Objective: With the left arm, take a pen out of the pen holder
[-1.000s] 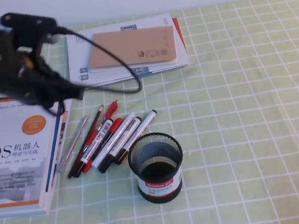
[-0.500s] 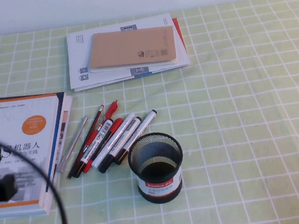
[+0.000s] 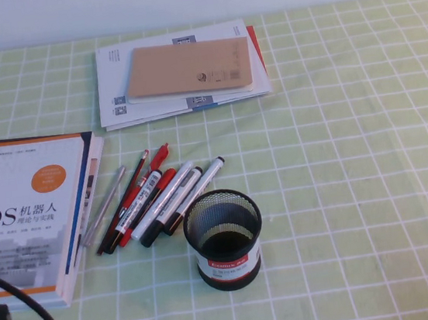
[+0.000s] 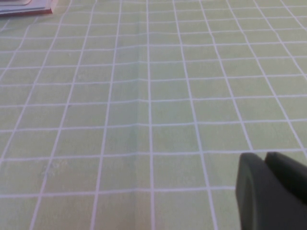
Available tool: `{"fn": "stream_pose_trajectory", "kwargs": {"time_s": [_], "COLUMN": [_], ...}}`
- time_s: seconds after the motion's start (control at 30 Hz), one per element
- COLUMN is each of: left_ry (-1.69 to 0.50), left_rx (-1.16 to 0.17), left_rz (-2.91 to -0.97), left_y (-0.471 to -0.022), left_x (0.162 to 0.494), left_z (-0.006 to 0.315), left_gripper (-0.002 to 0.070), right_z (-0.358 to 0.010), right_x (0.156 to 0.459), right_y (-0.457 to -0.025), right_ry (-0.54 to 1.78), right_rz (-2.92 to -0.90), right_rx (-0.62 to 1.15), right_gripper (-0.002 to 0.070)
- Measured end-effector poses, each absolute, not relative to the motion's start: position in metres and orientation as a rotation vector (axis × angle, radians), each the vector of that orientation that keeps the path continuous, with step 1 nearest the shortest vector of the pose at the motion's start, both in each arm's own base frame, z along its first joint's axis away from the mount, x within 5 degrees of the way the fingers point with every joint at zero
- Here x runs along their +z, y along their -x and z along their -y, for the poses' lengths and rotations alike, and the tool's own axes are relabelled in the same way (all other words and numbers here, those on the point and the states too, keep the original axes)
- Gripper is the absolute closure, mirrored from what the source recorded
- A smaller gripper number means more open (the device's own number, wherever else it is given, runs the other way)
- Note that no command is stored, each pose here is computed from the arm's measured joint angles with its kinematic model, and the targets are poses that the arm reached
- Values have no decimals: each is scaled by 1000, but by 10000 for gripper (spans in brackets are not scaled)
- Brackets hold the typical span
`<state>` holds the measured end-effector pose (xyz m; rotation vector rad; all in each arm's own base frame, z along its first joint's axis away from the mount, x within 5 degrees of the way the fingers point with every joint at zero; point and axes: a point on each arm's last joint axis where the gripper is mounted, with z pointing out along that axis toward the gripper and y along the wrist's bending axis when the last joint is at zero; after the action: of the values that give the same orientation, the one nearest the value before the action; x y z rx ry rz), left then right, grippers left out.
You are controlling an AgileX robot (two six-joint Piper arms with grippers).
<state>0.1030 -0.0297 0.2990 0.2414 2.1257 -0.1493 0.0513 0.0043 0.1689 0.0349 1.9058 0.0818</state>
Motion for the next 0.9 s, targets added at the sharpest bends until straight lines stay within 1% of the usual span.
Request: {"fn": "stream_pose_trajectory", "kwargs": {"time_s": [0.1, 0.23, 0.37, 0.43, 0.6, 0.7, 0.9], "left_ry": [-253, -269, -203, -157, -126, -126, -120], "left_rx": [-141, -154, -145, -120, -94, -95, -110], "left_rz": [-2093, -1952, -1818, -1742, -1627, -1619, -1711], "left_y": [-105, -103, -89, -77, -57, -55, -55], "left_x": [295, 283, 260, 245, 216, 203, 186], "left_z": [30, 29, 19, 13, 8, 8, 8], "left_gripper": [675, 675, 675, 675, 675, 675, 675], "right_z": [-4, -4, -4, -4, -4, -4, -4], "right_x": [169, 169, 169, 169, 169, 169, 169], "right_y": [-51, -51, -51, -51, -51, -51, -51], "right_ry": [-35, -35, -35, -35, -35, -35, -35], "right_rz": [-1906, -1906, -1906, -1906, -1906, -1906, -1906], "right_rx": [82, 82, 82, 82, 82, 82, 82], "right_gripper": [689, 689, 689, 689, 689, 689, 689]}}
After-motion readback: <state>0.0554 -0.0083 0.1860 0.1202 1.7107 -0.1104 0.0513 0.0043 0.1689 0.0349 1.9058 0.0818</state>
